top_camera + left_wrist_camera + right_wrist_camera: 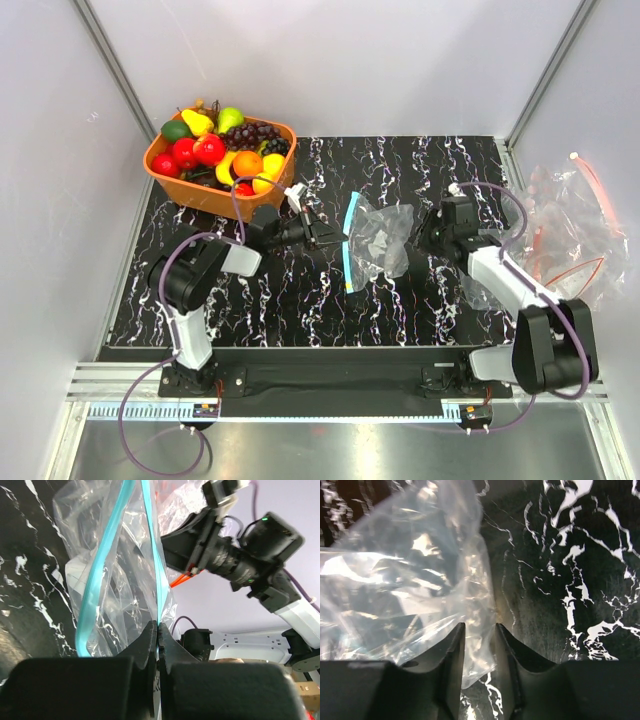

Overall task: Place the food in the zip-top bag and seal the zipper
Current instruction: Adjust the zipper food storage bag at the center of the board.

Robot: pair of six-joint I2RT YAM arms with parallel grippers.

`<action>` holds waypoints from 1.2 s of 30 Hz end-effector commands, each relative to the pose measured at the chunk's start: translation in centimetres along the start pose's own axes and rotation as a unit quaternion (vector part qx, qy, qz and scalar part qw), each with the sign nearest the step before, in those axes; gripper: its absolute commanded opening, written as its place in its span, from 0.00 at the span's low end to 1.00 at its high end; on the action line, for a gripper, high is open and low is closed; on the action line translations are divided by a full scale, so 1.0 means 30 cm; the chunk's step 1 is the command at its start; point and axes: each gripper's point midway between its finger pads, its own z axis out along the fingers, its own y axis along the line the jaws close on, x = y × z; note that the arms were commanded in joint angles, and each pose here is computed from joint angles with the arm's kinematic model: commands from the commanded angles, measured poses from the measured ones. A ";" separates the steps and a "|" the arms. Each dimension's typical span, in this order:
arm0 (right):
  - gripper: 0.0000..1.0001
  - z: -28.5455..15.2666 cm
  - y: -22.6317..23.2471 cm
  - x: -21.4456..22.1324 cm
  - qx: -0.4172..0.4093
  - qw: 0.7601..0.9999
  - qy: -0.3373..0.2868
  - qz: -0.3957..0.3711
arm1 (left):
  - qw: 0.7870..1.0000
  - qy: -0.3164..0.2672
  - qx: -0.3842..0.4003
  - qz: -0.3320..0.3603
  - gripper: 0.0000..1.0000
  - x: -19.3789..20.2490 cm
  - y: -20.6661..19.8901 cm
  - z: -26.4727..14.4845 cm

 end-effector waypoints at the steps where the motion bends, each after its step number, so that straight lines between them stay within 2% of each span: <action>1: 0.40 -0.103 0.084 -0.105 -0.040 0.998 -0.037 -0.032 | 0.998 0.007 0.021 0.052 0.00 -0.010 -0.107 0.028; 6: 0.45 -0.246 0.220 -0.138 -0.139 0.987 -0.051 -0.069 | 0.996 0.007 -0.016 0.086 0.00 -0.014 -0.121 0.053; 8: 0.47 -0.302 0.287 -0.140 -0.187 0.978 -0.041 -0.078 | 0.994 0.010 -0.046 0.099 0.00 -0.006 -0.102 0.059; 10: 0.48 -0.348 0.347 -0.133 -0.226 0.970 -0.025 -0.085 | 0.992 0.008 -0.052 0.118 0.00 -0.009 -0.140 0.069; 15: 0.50 -0.406 0.440 -0.118 -0.268 0.960 0.001 -0.079 | 0.983 0.002 -0.098 0.157 0.00 -0.013 -0.168 0.072; 20: 0.45 -0.451 0.524 -0.098 -0.301 0.951 0.025 -0.061 | 0.976 0.006 -0.111 0.185 0.00 -0.009 -0.224 0.091; 26: 0.43 -0.446 0.571 -0.078 -0.302 0.951 0.043 -0.054 | 0.969 0.005 -0.123 0.214 0.00 -0.003 -0.266 0.110; 36: 0.52 -0.347 0.529 -0.052 -0.198 0.977 0.051 -0.060 | 0.957 0.003 -0.149 0.247 0.00 0.019 -0.279 0.134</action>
